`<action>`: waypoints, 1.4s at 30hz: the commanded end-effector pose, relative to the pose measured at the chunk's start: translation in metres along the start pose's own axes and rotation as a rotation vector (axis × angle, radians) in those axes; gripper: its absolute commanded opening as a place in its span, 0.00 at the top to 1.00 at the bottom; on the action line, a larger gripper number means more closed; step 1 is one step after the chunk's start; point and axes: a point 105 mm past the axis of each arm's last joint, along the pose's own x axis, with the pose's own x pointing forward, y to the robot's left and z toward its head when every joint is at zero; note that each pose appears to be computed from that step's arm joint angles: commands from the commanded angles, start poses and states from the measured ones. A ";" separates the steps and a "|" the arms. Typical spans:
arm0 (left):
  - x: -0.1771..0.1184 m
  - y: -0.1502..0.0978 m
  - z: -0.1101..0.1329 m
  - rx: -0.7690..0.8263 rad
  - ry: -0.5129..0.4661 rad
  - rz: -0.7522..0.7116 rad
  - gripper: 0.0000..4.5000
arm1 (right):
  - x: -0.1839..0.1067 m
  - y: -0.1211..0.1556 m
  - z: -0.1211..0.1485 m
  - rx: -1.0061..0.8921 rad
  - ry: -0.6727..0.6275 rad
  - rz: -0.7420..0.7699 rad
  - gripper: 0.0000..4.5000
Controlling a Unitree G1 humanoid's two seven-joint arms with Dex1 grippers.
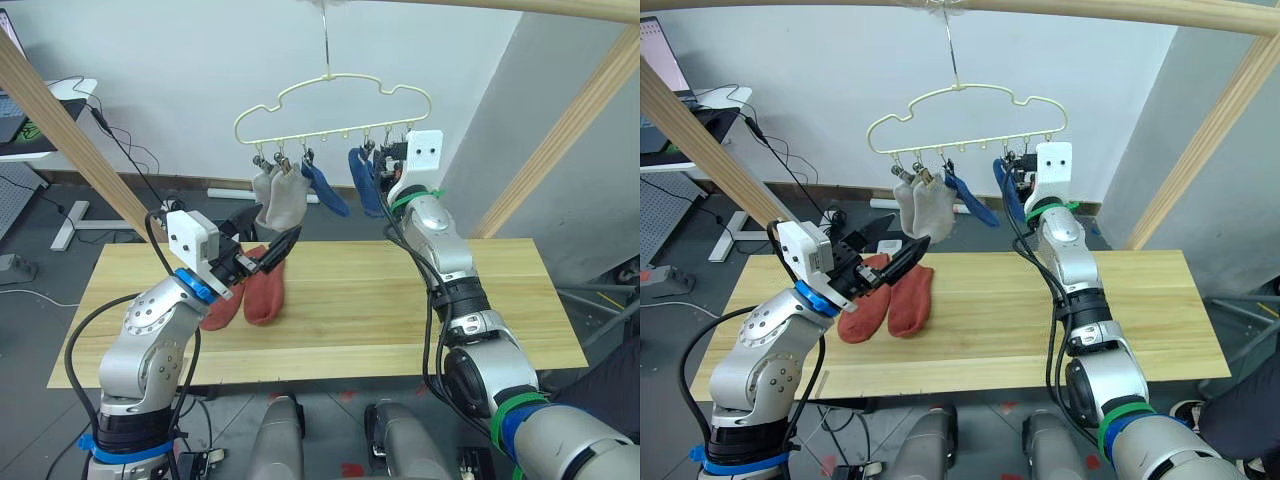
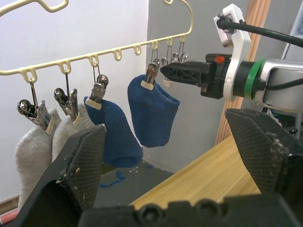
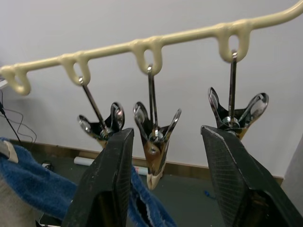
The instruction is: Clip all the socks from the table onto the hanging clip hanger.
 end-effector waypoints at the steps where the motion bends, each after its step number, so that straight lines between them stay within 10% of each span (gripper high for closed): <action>1: -0.001 -0.003 0.012 0.021 -0.034 -0.012 0.00 | 0.005 0.001 0.022 0.010 -0.073 -0.010 0.48; 31: -0.003 -0.003 0.011 0.030 -0.026 0.011 0.00 | 0.013 0.032 0.027 0.113 -0.079 0.083 0.48; 36: -0.002 -0.004 0.010 0.026 -0.025 0.013 0.00 | 0.014 0.029 0.028 0.116 -0.082 0.076 0.84; 42: -0.009 0.006 -0.008 0.047 0.069 0.062 0.00 | 0.013 0.024 0.026 0.108 -0.080 0.077 1.00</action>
